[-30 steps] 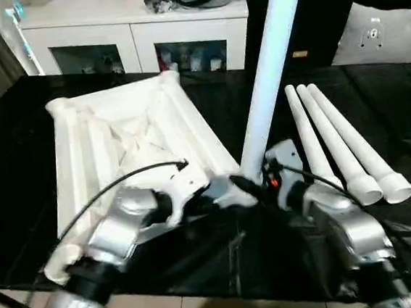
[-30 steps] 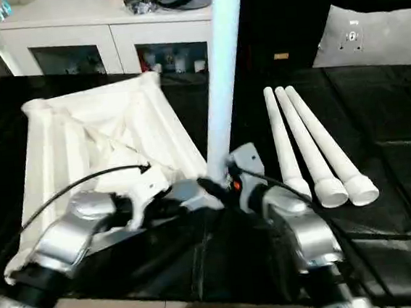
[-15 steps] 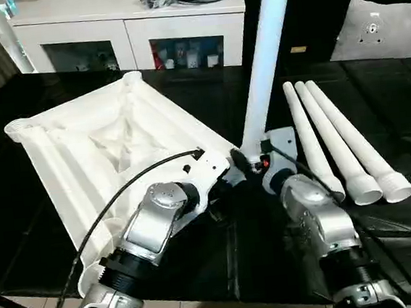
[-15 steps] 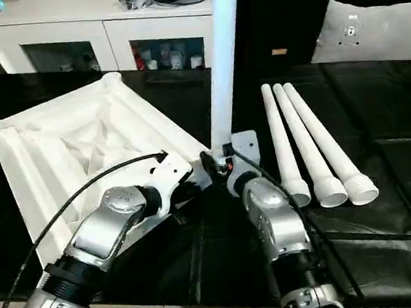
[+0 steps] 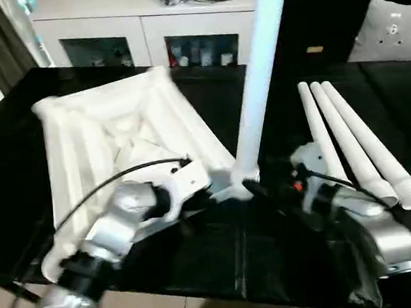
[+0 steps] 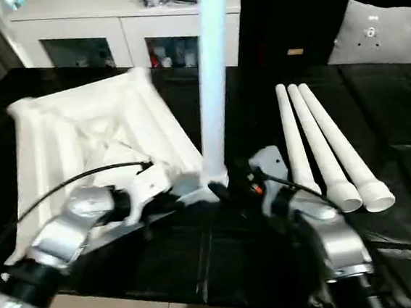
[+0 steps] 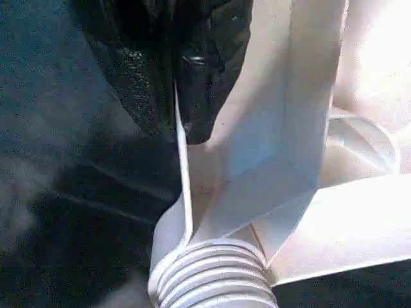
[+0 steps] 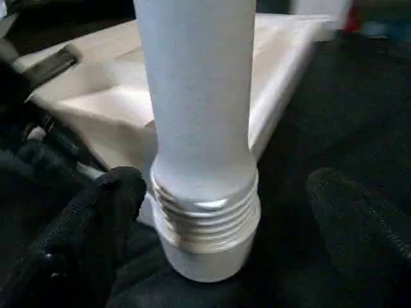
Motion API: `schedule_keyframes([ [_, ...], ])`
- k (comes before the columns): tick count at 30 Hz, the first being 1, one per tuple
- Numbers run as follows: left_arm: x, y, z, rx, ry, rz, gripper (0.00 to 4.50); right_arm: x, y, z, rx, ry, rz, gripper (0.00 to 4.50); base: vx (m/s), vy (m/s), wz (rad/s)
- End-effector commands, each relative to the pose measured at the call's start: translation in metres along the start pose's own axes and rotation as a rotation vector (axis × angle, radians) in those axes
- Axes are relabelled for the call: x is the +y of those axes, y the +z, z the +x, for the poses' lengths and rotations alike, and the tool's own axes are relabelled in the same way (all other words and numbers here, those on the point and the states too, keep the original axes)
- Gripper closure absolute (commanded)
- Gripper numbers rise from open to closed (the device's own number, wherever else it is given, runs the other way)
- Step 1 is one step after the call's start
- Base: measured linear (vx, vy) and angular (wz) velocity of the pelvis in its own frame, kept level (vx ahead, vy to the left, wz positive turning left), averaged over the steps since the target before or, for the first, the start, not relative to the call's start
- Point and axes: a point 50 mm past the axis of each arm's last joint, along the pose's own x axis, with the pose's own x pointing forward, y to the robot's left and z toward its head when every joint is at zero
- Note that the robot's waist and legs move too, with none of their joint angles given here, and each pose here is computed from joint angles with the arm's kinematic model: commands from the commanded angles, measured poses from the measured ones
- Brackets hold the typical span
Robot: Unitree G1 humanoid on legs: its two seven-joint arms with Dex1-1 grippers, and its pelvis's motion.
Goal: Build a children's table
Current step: Rotate leg to tighten
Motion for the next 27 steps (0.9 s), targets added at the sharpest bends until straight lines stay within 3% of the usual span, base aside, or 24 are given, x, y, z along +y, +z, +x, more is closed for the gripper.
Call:
schedule_keyframes([
  [1,-0.013,0.005,0.004,0.001,-0.123,0.08,4.5,0.005,0.003,0.0,0.011,0.076,-0.059,0.06,0.0,0.0,0.0],
  [8,-0.018,0.002,0.0,0.007,-0.209,0.138,4.5,0.015,-0.002,0.002,0.059,0.294,-0.064,0.06,0.0,0.0,0.0],
  [9,-0.019,0.001,-0.001,0.01,-0.222,0.144,4.5,0.016,-0.003,0.003,0.068,0.321,-0.066,0.32,0.0,0.0,0.0],
  [17,-0.019,-0.001,-0.006,0.018,-0.243,0.158,4.5,0.016,-0.004,0.006,0.093,0.386,-0.071,0.87,0.0,0.0,0.0],
  [19,-0.019,-0.002,-0.007,0.02,-0.243,0.157,4.5,0.016,-0.005,0.004,0.102,0.405,-0.066,1.23,0.0,0.0,0.0],
  [23,-0.019,-0.003,-0.008,0.02,-0.245,0.156,4.5,0.016,-0.007,0.003,0.112,0.42,-0.068,1.3,0.0,0.0,0.0],
  [24,-0.02,-0.004,-0.008,0.02,-0.249,0.153,4.5,0.016,-0.008,0.003,0.117,0.43,-0.058,1.59,0.0,0.0,0.0],
  [27,-0.02,-0.004,-0.009,0.02,-0.252,0.149,4.5,0.016,-0.009,0.003,0.115,0.436,-0.052,1.7,0.0,0.0,0.0],
])
